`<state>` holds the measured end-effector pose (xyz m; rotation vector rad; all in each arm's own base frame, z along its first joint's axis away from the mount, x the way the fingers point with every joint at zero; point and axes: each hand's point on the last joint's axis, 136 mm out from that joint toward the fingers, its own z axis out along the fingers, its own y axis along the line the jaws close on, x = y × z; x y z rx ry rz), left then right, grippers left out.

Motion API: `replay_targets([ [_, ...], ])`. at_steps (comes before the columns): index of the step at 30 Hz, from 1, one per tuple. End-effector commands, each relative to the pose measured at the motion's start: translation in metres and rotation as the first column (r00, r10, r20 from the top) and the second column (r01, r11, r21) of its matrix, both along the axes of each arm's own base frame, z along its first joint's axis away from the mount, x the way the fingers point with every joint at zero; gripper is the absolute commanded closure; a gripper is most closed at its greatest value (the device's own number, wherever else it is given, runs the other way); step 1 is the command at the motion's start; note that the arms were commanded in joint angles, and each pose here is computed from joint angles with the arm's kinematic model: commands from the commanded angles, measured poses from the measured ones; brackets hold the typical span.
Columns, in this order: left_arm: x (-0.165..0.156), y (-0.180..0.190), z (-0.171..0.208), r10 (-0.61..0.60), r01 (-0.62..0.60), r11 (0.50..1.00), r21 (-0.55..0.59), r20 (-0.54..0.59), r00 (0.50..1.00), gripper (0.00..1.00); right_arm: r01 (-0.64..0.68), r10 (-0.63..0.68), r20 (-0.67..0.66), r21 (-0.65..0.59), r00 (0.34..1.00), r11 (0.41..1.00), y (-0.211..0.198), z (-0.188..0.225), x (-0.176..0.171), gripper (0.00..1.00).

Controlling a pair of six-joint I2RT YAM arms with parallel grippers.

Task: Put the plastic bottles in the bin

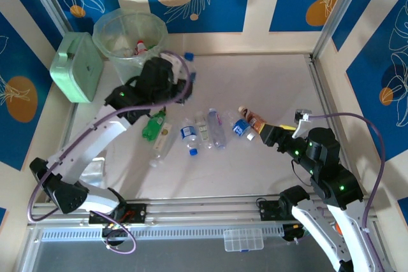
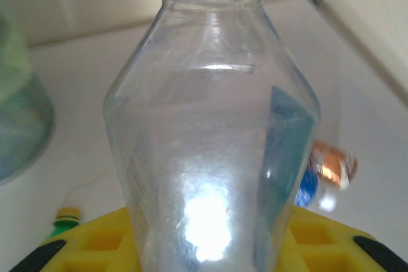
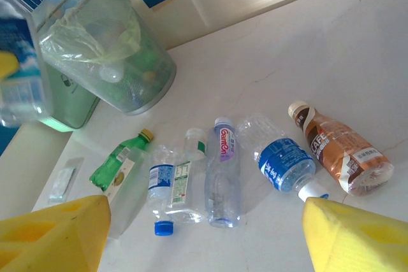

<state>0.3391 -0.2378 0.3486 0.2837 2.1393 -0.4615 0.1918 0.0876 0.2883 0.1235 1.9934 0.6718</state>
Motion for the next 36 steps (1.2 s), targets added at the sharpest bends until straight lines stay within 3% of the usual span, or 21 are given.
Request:
replay_targets([
  [1, 0.031, 0.034, 0.040, 0.185, -0.184, 0.963, -0.198, -0.017, 0.983, 1.00, -0.005, 0.005, 0.018, -0.003, 1.000, 1.000, 0.002, 0.003, 0.006, 0.21],
  [5, 0.067, 0.074, 0.058, 0.329, -0.336, 0.888, -0.315, -0.076, 0.941, 1.00, -0.022, 0.022, 0.005, 0.003, 1.000, 1.000, 0.007, 0.001, 0.009, 0.21],
  [11, 0.122, 0.133, 0.070, 0.476, -0.500, 0.730, -0.466, -0.178, 0.861, 1.00, -0.036, 0.036, -0.004, -0.020, 0.999, 0.999, 0.009, 0.001, 0.011, 0.21],
  [15, 0.155, 0.163, 0.066, 0.544, -0.574, 0.673, -0.467, -0.213, 0.812, 1.00, -0.037, 0.036, -0.011, -0.033, 0.999, 0.999, 0.008, -0.003, 0.012, 0.21],
  [23, 0.213, 0.196, 0.030, 0.589, -0.647, 0.646, -0.406, -0.273, 0.760, 1.00, -0.032, 0.030, -0.038, -0.048, 0.999, 0.998, 0.006, -0.013, 0.013, 0.21],
  [28, 0.226, 0.202, 0.003, 0.587, -0.633, 0.720, -0.283, -0.239, 0.774, 1.00, -0.027, 0.025, -0.048, -0.053, 0.999, 0.998, 0.005, -0.015, 0.014, 0.21],
  [36, 0.236, 0.212, -0.047, 0.612, -0.652, 0.749, -0.117, -0.253, 0.749, 1.00, -0.034, 0.030, -0.085, -0.047, 0.996, 0.998, 0.009, -0.025, 0.020, 0.21],
])
